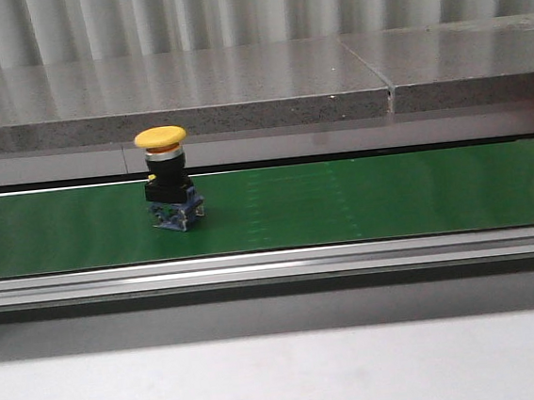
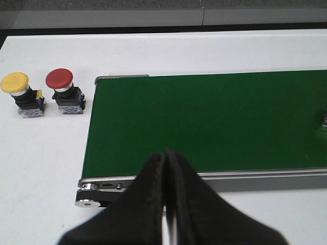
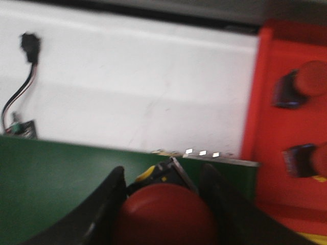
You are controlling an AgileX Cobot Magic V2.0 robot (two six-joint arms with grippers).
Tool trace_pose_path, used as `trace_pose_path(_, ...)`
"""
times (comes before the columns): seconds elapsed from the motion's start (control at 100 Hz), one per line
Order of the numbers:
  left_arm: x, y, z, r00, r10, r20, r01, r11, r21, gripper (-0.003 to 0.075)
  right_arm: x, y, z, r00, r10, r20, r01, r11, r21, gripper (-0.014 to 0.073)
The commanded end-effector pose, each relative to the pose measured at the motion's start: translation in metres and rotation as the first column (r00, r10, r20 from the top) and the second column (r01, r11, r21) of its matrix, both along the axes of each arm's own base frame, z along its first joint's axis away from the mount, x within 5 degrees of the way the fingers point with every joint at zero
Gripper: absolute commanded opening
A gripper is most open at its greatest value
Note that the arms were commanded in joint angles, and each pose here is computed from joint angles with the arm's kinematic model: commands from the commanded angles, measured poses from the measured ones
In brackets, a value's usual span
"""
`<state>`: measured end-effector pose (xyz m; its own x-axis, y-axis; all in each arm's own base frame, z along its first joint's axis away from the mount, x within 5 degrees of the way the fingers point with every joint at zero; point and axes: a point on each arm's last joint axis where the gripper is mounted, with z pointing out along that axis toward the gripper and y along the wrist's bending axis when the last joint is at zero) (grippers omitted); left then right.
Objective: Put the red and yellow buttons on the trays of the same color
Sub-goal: 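Lower the red button into the red tray and open the right gripper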
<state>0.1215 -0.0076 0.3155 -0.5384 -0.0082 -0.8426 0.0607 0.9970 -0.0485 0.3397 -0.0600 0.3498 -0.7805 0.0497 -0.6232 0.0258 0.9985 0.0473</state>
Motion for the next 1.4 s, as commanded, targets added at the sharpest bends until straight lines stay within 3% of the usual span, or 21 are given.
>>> trace_pose_path(0.0,0.003,-0.001,0.015,0.995,-0.002,0.102,0.003,1.000,-0.011,-0.0020,-0.008,-0.028,0.036,0.982,-0.097,0.160,0.103,0.994,-0.031,0.0096)
trace_pose_path(0.17,0.003,-0.001,0.015,0.995,-0.002,0.102,0.003,1.000,-0.011,-0.0020,-0.016,-0.090,0.039,0.923,-0.289,0.255,0.306,0.952,-0.029,0.0096)
trace_pose_path(0.47,0.003,-0.001,0.015,0.995,-0.002,0.102,0.003,1.000,-0.011,-0.0020,-0.013,-0.170,-0.003,0.822,-0.505,0.262,0.516,0.856,0.030,0.0096)
trace_pose_path(0.71,0.003,-0.001,0.015,0.995,-0.002,0.102,0.003,1.000,-0.011,-0.0020,0.010,-0.187,-0.054,0.833,-0.523,0.182,0.526,0.850,0.036,0.0096)
trace_pose_path(0.9,0.003,-0.001,0.015,0.995,-0.002,0.102,0.003,1.000,-0.011,-0.0020,0.018,-0.194,-0.079,0.837,-0.529,0.140,0.530,0.847,0.038,0.0096)
trace_pose_path(1.39,0.003,-0.001,0.015,0.995,-0.002,0.102,0.003,1.000,-0.011,-0.0020,0.038,-0.202,-0.098,0.850,-0.518,0.095,0.516,0.855,0.044,0.0098)
